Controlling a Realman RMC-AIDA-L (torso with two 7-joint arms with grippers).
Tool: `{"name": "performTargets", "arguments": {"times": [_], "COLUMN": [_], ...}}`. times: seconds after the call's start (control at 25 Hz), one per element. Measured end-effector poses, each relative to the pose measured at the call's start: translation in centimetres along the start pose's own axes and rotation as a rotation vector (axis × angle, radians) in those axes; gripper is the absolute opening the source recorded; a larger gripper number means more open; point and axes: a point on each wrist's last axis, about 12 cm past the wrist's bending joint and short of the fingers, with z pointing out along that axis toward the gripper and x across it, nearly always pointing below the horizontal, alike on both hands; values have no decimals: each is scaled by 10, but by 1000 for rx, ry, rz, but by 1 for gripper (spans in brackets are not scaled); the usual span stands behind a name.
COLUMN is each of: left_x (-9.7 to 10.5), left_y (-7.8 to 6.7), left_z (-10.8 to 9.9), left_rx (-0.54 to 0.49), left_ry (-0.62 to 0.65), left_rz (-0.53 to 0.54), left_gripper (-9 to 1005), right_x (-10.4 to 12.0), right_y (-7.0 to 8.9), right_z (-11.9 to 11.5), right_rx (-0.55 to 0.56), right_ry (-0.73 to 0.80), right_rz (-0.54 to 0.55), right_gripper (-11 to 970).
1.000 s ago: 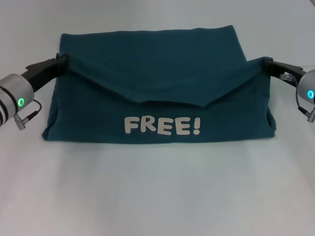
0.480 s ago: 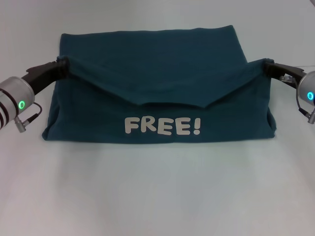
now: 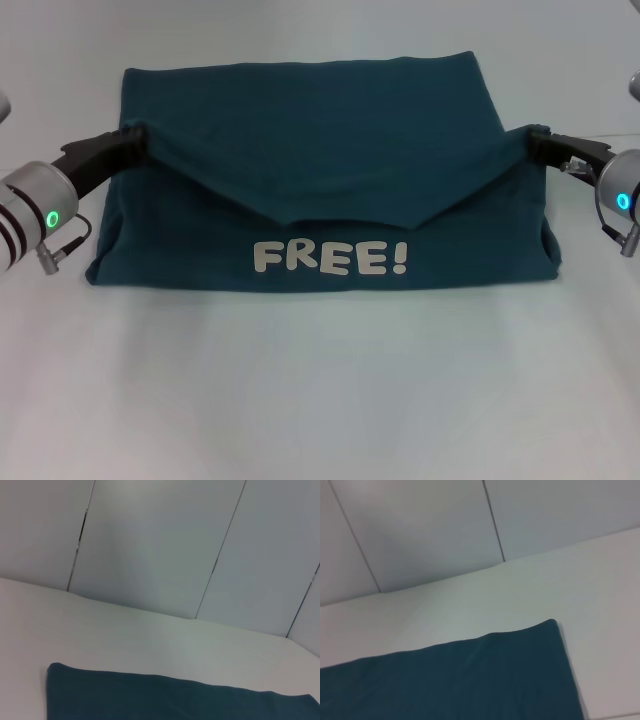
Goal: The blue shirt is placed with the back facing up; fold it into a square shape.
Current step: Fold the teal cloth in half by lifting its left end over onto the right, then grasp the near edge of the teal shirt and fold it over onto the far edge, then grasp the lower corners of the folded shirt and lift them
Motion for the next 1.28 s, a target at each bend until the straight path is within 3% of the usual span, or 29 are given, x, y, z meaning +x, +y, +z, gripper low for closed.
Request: {"name": "performTargets", "arguments": {"times": [0.24,0.64,1.0,1.28], "left_x": [0,-6,-3,2], "left_y": [0,22,31,38], "left_z": [-1,-11,-19,-44], "left_rx": [-8,-101,-109,5], "left_ry": [-5,-57,-49,54], "left_rz": [-2,-55,-62,-68], "left_gripper": [36,423,835,831], "right_x": [0,-12,-18,-12], "right_y": [6,-5,-13,-35], "right_z": [2,-1,-7,-36], "right_rx": [-13,5,-25,-194], "right_ry": [0,-34,-50,64], "right_rz": [-60,-61,-39,59], "right_gripper": [98,577,644,663]}}
